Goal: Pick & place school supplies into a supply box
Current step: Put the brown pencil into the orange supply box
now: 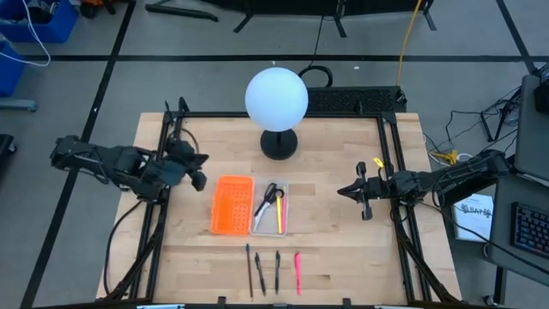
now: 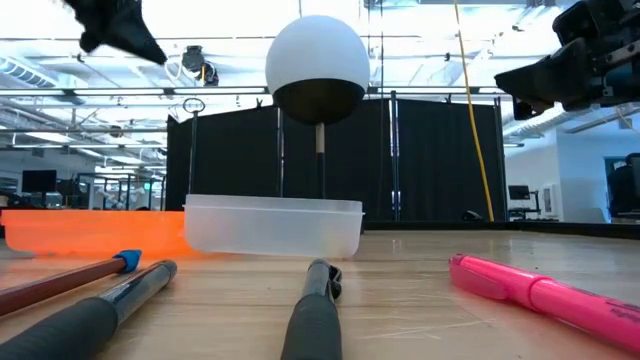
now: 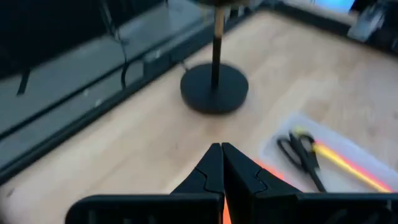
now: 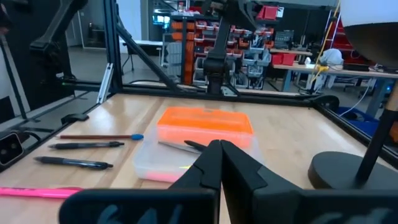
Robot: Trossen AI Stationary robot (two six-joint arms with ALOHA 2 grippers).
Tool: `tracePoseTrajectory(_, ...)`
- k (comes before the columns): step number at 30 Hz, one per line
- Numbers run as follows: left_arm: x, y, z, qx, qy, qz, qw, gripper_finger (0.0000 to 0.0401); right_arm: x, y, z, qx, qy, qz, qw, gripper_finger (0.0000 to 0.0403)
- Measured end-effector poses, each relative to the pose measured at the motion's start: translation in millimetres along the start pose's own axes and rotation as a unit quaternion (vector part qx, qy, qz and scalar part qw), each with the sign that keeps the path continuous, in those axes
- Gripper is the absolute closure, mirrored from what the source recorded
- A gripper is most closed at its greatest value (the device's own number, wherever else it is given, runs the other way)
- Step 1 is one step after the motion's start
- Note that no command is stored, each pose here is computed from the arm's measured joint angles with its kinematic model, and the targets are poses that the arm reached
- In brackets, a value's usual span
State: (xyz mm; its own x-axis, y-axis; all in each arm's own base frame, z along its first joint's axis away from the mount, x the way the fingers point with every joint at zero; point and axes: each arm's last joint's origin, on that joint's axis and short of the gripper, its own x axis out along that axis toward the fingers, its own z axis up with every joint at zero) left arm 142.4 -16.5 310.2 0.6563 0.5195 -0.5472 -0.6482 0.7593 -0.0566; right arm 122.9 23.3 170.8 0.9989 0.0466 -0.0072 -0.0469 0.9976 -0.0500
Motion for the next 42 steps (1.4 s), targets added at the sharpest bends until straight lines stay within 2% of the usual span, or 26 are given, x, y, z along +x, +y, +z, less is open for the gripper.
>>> tracePoseTrajectory(6, -18, -43, 24, -0.033, 0.097, 0.063, 0.993, 0.0399, 0, 0, 1, -0.006, -0.003, 0.001, 1.0, 0.0403)
tracePoseTrajectory(9, -20, -68, 21, -0.035, 0.144, 0.103, 0.984, 0.0399, 0, 0, 2, -0.006, -0.012, 0.001, 1.0, 0.0403)
tracePoseTrajectory(11, -19, -85, 15, -0.048, 0.163, 0.111, 0.979, 0.0399, -1, 0, 4, -0.008, -0.019, 0.001, 1.0, 0.0403)
tracePoseTrajectory(14, -23, -108, 4, -0.062, 0.161, 0.088, 0.981, 0.04, -3, 0, 6, -0.004, -0.03, 0.009, 0.999, 0.0403)
tracePoseTrajectory(18, -33, -130, -14, -0.084, 0.124, 0.043, 0.988, 0.04, -5, 2, 9, -0.005, -0.048, 0.062, 0.997, 0.0403)
tracePoseTrajectory(21, -37, -146, -31, -0.102, 0.096, 0.005, 0.99, 0.0396, -7, 2, 9, -0.006, -0.045, 0.065, 0.997, 0.0403)
tracePoseTrajectory(27, -24, -171, -66, -0.151, 0.111, -0.031, 0.982, 0.0394, -8, 2, 7, -0.012, -0.036, 0.066, 0.997, 0.0403)
tracePoseTrajectory(34, 9, -200, -95, -0.206, 0.197, -0.022, 0.958, 0.0389, -8, 2, 6, -0.019, -0.034, 0.065, 0.997, 0.0403)
tracePoseTrajectory(39, 38, -226, -107, -0.252, 0.289, -0.053, 0.922, 0.0396, -8, 2, 8, -0.039, -0.042, 0.064, 0.996, 0.0403)
tracePoseTrajectory(42, 51, -232, -110, -0.274, 0.318, -0.032, 0.907, 0.0395, -8, 2, 7, -0.042, -0.038, 0.064, 0.996, 0.0403)
